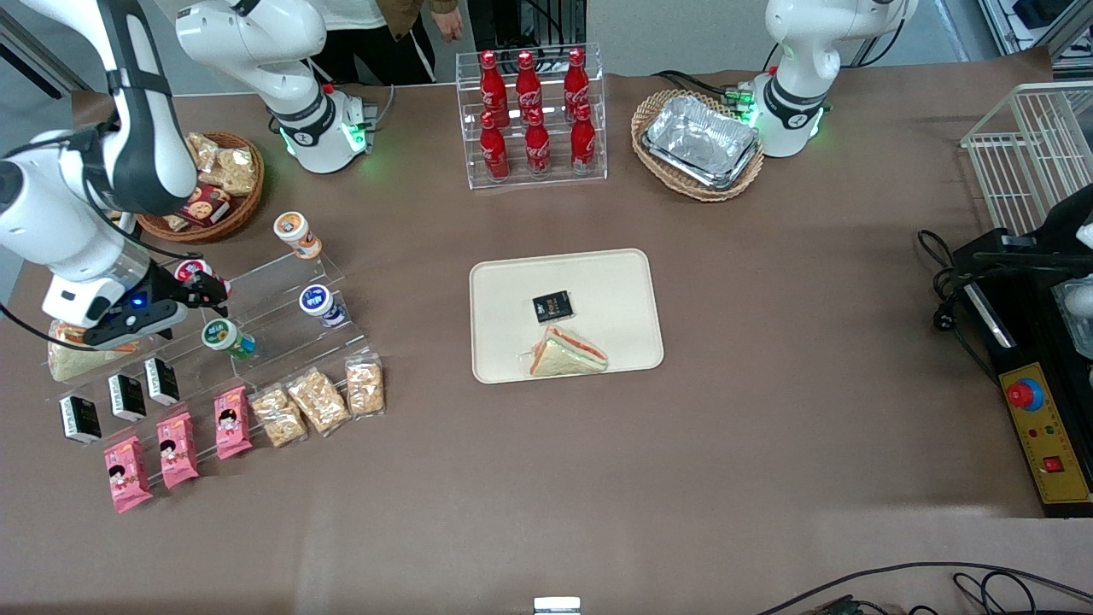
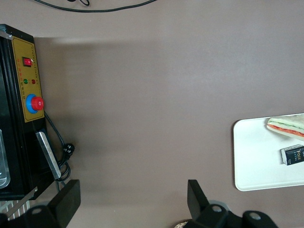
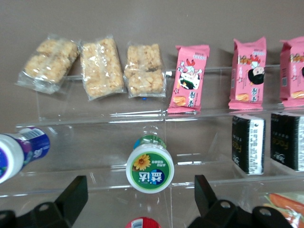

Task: Place green gum on tray
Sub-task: 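Lower the right gripper around the green-capped gum bottle and close it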

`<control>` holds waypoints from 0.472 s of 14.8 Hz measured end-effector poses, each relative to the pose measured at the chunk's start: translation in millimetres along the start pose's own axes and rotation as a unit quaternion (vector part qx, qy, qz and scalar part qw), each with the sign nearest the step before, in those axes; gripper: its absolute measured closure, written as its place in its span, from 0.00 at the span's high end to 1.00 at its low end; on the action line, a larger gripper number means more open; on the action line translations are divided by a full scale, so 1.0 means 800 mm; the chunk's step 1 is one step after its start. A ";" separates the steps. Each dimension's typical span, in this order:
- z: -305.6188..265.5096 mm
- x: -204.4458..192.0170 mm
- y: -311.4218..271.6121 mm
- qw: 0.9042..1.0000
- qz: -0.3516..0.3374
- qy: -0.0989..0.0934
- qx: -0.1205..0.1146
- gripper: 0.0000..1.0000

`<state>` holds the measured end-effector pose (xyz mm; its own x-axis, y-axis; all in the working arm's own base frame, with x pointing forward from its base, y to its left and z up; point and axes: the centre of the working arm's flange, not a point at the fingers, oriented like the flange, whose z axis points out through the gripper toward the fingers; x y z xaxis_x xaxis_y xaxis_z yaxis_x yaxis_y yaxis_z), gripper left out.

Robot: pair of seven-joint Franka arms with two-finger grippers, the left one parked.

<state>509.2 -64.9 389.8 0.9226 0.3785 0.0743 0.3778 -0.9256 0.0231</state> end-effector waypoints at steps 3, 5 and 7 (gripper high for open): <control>0.022 -0.002 0.005 1.000 0.003 0.002 -0.005 1.00; 0.038 0.000 0.007 1.000 0.004 0.002 -0.008 1.00; 0.055 -0.001 0.009 1.000 0.005 0.004 -0.012 1.00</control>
<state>514.4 -71.7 345.8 0.9255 0.3695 0.0830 0.3667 -0.9291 0.0471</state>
